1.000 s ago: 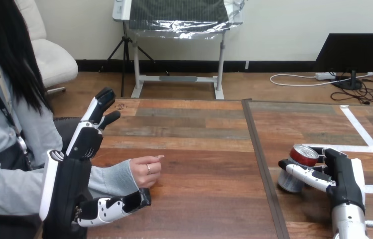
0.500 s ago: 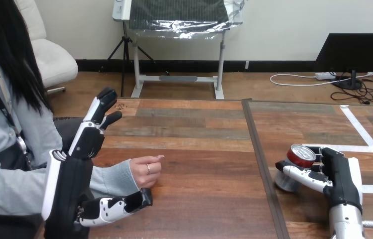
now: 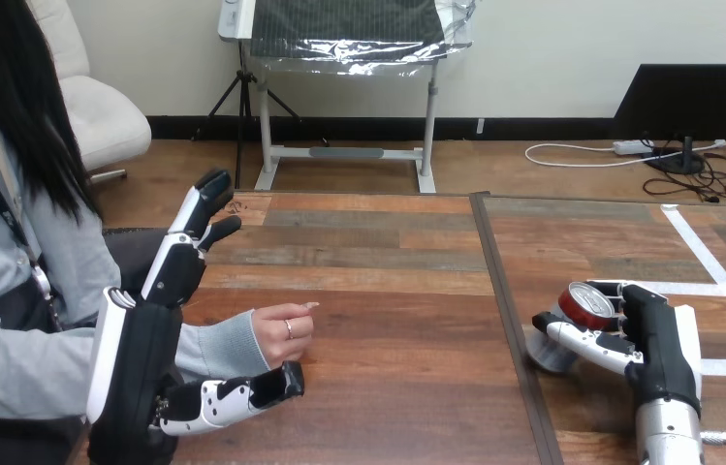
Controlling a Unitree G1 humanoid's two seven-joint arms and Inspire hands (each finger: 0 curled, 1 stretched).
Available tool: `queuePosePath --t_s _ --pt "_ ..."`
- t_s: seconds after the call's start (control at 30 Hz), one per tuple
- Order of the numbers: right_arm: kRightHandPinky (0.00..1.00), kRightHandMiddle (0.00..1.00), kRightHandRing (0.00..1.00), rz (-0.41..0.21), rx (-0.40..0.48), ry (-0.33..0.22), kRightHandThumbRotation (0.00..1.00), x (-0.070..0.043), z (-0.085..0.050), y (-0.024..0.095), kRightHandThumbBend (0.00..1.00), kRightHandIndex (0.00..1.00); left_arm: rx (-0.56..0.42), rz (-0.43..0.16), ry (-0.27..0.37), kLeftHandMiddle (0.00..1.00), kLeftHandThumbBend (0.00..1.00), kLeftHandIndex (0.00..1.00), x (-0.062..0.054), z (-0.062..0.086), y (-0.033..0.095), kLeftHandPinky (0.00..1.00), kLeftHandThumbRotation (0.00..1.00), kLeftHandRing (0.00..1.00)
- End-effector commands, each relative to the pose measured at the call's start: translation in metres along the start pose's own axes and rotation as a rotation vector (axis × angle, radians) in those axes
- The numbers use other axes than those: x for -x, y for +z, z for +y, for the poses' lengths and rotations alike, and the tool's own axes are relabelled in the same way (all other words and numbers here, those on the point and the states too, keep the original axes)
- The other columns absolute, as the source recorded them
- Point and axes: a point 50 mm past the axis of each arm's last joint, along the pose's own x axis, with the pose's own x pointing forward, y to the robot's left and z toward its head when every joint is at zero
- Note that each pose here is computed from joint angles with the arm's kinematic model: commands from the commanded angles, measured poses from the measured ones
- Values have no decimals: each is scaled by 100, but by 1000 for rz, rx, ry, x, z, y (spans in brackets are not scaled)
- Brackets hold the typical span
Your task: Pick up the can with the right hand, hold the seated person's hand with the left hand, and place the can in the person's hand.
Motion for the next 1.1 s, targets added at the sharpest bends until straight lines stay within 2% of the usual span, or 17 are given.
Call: queuePosePath --t_s 0.0,0.47,0.73,1.07 --pt "39 56 48 -175 -24 -11 0 -17 2 36 76 54 -7 -69 24 96 100 93 -21 1 1 84 60 93" --pt "32 56 43 -250 10 -10 0 -19 3 47 78 53 -19 -59 42 95 100 92 -22 1 0 82 60 91" --pt "37 55 46 -280 20 4 0 -20 3 52 78 53 -34 -63 45 94 100 92 -24 1 0 82 61 91" --pt "38 54 46 -323 53 17 0 -21 3 58 79 53 -59 -65 37 94 100 92 -25 3 -1 82 64 92"
